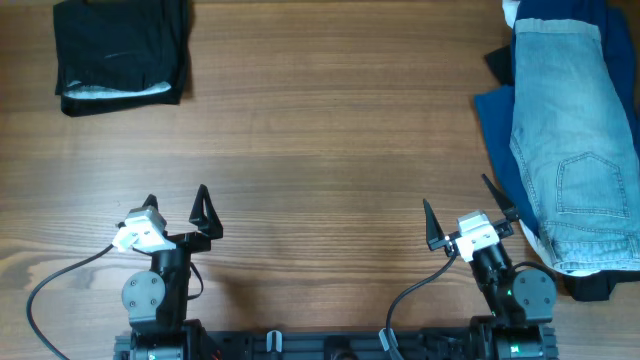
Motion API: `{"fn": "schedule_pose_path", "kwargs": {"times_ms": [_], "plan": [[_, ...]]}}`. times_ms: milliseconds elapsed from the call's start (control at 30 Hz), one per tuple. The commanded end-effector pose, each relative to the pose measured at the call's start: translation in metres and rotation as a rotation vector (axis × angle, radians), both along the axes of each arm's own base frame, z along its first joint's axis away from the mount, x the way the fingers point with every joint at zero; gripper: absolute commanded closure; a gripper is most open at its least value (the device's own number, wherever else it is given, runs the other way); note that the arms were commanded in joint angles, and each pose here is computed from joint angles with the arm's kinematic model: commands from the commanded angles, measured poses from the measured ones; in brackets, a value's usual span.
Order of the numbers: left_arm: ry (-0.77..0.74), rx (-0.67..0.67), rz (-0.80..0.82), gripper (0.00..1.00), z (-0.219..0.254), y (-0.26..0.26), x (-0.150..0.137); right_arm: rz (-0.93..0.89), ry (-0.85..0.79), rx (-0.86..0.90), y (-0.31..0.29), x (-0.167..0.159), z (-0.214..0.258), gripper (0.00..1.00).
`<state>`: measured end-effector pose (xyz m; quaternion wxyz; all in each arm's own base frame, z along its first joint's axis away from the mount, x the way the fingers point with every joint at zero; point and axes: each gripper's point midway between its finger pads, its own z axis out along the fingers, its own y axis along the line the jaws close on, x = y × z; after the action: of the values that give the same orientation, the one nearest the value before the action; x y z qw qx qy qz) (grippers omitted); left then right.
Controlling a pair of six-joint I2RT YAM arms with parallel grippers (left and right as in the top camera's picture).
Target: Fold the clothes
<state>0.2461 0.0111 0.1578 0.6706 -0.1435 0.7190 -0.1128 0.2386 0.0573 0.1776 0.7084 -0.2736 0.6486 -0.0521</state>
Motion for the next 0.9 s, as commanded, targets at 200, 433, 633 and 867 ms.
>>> {"fn": "schedule_pose_path", "kwargs": {"times_ms": [200,433,633,867], "plan": [[0.0,-0.007,0.008,0.0,-0.0013,0.0009,-0.0003,0.005,-0.168,-0.462,0.0016,-0.0009,0.0019,0.0],[0.0,-0.007,0.008,0.0,-0.0013,0.0009,-0.0003,-0.009,-0.463,-1.323,0.0016,-0.0009,0.0018,0.0],[0.0,-0.007,0.008,0.0,-0.0014,0.0008,-0.0002,-0.009,-0.546,-1.56,0.0021,-0.0011,0.0013,0.0],[0.031,-0.01,0.008,0.0,-0.0083,0.0009,0.0009,-0.01,-0.546,-1.561,0.0021,-0.0011,0.0015,0.0]]}}
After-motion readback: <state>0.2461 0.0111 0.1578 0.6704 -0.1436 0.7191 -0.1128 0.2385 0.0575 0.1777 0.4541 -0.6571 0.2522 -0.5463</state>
